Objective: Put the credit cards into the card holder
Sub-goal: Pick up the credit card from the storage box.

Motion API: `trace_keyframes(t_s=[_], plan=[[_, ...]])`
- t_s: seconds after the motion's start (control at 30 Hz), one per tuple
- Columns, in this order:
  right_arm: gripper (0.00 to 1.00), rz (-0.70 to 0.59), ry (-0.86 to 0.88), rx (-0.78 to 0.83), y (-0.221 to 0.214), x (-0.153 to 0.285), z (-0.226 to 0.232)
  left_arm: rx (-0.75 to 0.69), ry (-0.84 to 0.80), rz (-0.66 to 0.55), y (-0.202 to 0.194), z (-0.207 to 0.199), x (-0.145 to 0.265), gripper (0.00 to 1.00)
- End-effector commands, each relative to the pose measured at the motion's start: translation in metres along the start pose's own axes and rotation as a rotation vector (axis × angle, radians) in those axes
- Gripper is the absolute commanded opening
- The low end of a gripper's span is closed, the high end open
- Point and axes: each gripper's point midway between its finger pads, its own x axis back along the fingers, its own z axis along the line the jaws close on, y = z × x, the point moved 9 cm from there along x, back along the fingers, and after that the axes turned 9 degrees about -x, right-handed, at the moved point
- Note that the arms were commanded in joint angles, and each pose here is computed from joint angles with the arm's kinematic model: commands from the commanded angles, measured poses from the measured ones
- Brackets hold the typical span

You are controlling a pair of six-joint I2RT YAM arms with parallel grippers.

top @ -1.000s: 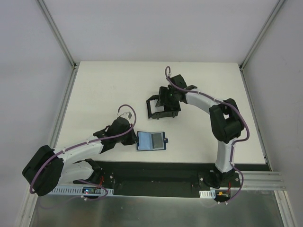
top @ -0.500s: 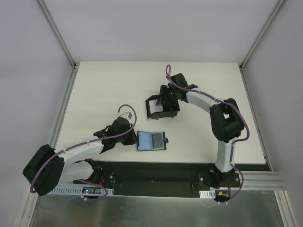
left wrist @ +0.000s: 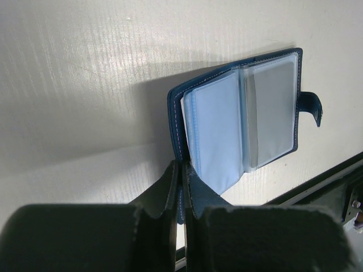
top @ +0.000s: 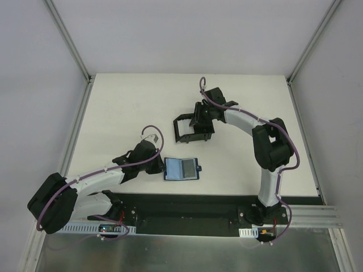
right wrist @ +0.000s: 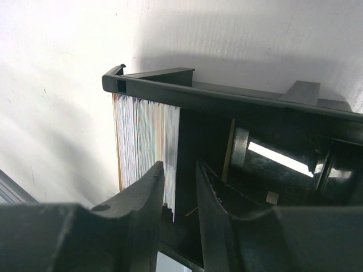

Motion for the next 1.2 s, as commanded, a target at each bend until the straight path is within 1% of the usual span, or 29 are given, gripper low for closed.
trace_keyframes(t_s=[0.0,0.1,0.33,0.4,0.47,0.73,0.9,1.0,1.1,1.17], plan=[[0.29,-0.068,0.069,0.028,0.01,0.025,0.02,0.005,-0.017,-0.014,0.007,-0.003,0.0,0.0],[0.22,-0.071,0.071,0.031,0.011,0.026,0.02,0.008,-0.014,-0.014,0.007,-0.003,-0.001,0.0],[0.11,-0.103,0.063,0.047,0.015,0.036,0.023,0.008,-0.016,-0.014,0.007,-0.003,0.0,0.0],[0.04,-0.111,0.039,0.059,0.016,0.04,0.022,0.008,-0.018,-0.017,0.008,-0.003,0.0,0.0],[0.0,-0.127,0.019,0.071,0.018,0.045,0.023,0.007,-0.015,-0.013,0.006,-0.002,-0.001,0.0],[0.0,-0.189,-0.033,0.131,0.027,0.069,0.028,0.016,-0.012,-0.006,0.003,0.0,-0.002,0.0],[0.0,-0.263,0.031,0.138,0.021,0.101,0.039,0.02,-0.006,-0.008,0.001,0.002,-0.002,0.0],[0.01,-0.289,0.113,0.1,0.006,0.116,0.041,0.023,0.004,-0.008,-0.001,0.004,-0.003,0.0],[0.0,-0.288,0.2,0.052,-0.023,0.123,0.041,0.031,0.01,-0.009,-0.003,0.006,-0.004,0.0],[0.0,-0.263,0.25,0.016,-0.047,0.119,0.041,0.035,0.016,-0.004,-0.005,0.007,-0.005,0.0]])
